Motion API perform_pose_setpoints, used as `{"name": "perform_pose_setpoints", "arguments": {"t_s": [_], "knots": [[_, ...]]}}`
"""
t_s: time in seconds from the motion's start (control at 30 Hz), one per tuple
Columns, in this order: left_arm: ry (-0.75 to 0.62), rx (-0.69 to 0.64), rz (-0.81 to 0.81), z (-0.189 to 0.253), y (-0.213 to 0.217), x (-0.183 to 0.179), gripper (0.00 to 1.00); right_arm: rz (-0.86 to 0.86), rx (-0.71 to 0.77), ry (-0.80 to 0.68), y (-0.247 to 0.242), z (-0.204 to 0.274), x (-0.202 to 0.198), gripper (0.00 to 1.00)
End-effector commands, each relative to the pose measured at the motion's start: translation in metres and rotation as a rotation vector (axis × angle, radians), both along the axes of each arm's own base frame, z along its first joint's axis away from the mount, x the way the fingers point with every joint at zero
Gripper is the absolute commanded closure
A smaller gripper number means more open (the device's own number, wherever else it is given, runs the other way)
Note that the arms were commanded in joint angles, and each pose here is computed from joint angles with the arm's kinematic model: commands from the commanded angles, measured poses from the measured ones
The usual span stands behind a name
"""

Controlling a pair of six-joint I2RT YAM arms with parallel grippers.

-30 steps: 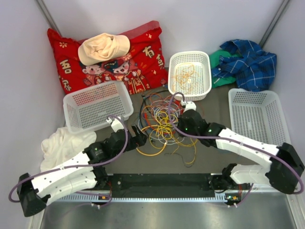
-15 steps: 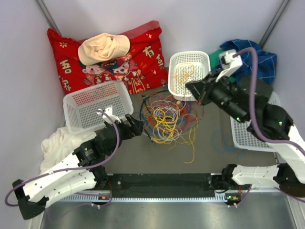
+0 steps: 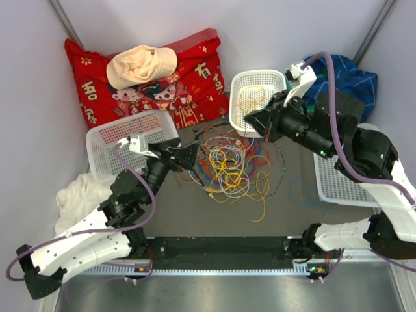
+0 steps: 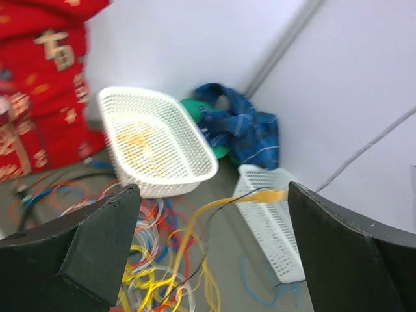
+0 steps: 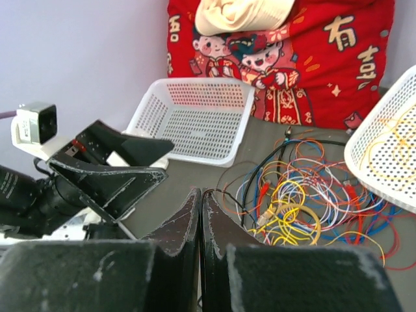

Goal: Untangle the cables

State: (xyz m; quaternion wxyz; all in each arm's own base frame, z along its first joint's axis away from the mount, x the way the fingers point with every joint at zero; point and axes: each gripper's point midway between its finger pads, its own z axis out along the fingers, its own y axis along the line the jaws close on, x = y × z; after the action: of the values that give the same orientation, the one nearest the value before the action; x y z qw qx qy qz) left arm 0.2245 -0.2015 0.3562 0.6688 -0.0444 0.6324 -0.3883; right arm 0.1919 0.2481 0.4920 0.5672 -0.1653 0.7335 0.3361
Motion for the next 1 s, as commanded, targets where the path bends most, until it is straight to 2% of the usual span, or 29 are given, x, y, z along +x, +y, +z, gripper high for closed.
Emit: {"name": "perform_pose_setpoints", "arguments": {"t_s": [0.0,0.1,0.33,0.73,0.8,0.9,0.93,0.97], "knots": [[-0.251,-0.039,-0.166,0.043,-0.036,-0.014,0.01,0.074,0.062,0.014,0.005,0.013,-0.016,1.00],[-0.330,-0.023,-0.281,0.046,-0.063,-0.022,0.01,0.114,0.085,0.046,0.012,0.008,-0.023,1.00],[-0.457,-0.026,-0.437,0.050,-0.095,-0.041,0.01,0.152,0.096,0.091,0.015,0.000,-0.032,1.00],[-0.505,0.048,-0.495,0.053,-0.128,-0.035,0.02,0.187,0.097,0.118,0.024,-0.009,-0.035,1.00],[-0.492,0.072,-0.488,0.047,-0.135,-0.028,0.07,0.189,0.096,0.117,0.023,-0.009,-0.036,1.00],[-0.461,0.114,-0.470,0.040,-0.144,-0.016,0.22,0.190,0.095,0.116,0.022,-0.009,-0.037,1.00],[-0.444,0.131,-0.466,0.035,-0.148,-0.011,0.37,0.191,0.098,0.116,0.021,-0.009,-0.037,1.00],[-0.436,0.152,-0.465,0.035,-0.151,-0.008,0.46,0.189,0.098,0.115,0.021,-0.009,-0.037,1.00]]}}
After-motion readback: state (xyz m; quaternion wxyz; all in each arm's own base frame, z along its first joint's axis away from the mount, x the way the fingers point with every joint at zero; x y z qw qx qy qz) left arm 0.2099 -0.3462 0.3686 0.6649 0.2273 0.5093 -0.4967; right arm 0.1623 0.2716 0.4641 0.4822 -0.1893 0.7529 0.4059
